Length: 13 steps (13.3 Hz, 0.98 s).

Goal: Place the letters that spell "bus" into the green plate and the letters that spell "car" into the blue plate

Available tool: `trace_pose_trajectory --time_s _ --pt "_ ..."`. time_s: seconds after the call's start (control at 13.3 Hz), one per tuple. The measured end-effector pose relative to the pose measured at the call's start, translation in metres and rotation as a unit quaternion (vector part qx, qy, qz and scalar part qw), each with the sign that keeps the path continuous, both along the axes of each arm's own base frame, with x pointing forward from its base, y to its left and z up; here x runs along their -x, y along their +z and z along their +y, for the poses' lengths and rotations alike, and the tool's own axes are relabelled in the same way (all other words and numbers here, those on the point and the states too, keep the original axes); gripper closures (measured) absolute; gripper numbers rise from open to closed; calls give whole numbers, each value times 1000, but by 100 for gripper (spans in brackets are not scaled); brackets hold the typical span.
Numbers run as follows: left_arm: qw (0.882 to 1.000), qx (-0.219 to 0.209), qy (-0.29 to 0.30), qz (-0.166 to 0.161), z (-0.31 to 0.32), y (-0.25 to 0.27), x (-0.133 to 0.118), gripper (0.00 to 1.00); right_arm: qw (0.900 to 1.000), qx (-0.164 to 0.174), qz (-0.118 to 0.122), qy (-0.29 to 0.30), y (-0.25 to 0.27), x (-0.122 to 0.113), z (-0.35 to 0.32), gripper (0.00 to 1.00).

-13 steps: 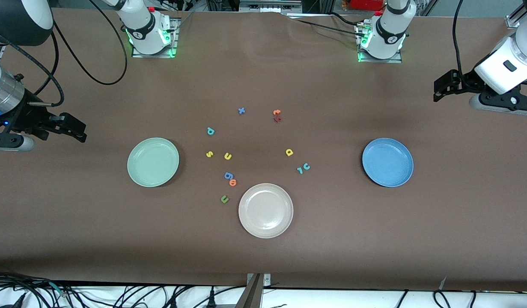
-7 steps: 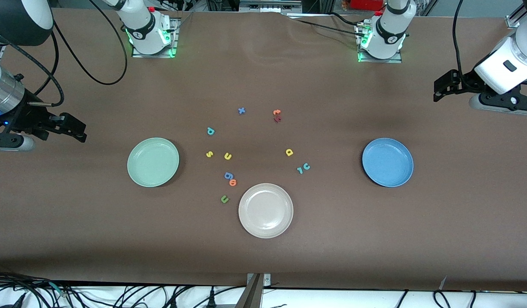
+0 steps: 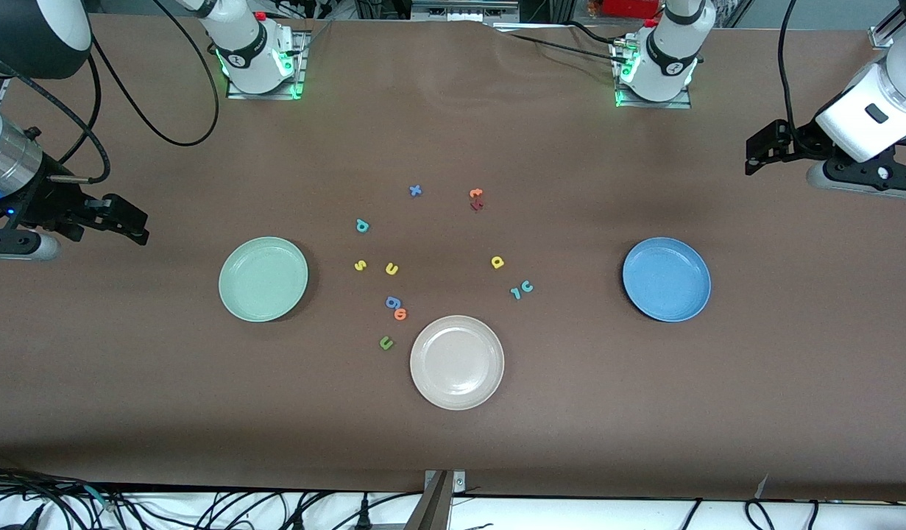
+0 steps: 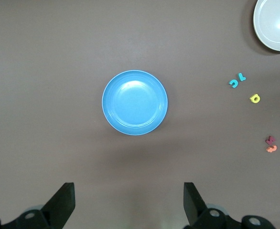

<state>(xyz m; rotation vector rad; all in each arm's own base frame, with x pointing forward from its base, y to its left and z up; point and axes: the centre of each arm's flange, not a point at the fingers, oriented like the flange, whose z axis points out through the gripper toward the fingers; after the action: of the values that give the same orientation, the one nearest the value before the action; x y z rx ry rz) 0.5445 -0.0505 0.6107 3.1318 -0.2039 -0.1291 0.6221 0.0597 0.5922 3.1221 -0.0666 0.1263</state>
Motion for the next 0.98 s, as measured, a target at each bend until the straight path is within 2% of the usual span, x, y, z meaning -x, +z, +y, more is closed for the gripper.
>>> trace_pose_trajectory --time_s 0.98 --pt "1000 0 4 5 4 -1 1 0 1000 0 0 -1 0 0 -1 0"
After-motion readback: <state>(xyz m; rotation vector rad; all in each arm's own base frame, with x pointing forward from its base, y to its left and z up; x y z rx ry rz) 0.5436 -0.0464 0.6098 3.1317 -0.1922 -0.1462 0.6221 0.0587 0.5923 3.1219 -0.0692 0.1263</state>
